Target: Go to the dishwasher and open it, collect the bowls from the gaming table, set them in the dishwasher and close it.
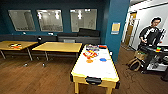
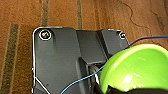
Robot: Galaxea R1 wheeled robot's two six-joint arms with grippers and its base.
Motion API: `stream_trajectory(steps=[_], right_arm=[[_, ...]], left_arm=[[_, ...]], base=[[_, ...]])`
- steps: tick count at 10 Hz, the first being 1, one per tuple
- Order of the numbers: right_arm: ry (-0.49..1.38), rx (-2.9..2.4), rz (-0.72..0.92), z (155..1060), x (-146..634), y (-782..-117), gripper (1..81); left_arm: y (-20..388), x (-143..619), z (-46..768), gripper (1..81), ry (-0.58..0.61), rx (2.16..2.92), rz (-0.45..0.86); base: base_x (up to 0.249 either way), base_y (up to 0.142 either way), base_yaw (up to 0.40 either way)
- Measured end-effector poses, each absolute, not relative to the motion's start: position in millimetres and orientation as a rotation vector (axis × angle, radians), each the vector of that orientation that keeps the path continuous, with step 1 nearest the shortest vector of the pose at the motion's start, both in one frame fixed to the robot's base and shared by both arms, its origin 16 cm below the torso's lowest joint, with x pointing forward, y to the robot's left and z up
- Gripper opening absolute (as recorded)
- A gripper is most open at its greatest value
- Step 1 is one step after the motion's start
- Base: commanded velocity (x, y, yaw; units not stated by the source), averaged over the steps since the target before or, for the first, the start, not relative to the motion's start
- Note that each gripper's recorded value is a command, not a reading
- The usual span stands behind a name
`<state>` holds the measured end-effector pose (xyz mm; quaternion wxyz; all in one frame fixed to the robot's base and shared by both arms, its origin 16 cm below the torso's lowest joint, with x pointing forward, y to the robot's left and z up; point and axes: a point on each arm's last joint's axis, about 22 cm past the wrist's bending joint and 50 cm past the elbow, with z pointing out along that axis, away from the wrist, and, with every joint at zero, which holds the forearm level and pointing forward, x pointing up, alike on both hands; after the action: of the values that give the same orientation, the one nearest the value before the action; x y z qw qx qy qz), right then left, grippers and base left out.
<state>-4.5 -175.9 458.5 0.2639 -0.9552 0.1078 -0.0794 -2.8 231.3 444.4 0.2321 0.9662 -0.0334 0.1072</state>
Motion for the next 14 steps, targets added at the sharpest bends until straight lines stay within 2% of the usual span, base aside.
stream_trajectory(steps=[5, 8, 12, 14], right_arm=[[0.290, -2.589, -0.235, 454, 7, -169, 1.0], [0.293, -2.606, -0.246, 452, 14, -179, 1.0], [0.289, -2.645, -0.260, 450, 17, -212, 1.0], [0.281, -2.639, -0.260, 450, 17, -206, 1.0]], left_arm=[[265, -2, 442, 1.0, -0.138, 2.707, 0.302], [264, -1, 445, 1.0, -0.145, 2.686, 0.324], [318, -36, 463, 1.0, -0.131, 2.672, 0.354], [317, -43, 466, 1.0, -0.125, 2.657, 0.355]], base=[[-0.157, 0.000, 0.000], [-0.158, 0.000, 0.000], [-0.158, 0.000, 0.000], [-0.134, 0.000, 0.000]])
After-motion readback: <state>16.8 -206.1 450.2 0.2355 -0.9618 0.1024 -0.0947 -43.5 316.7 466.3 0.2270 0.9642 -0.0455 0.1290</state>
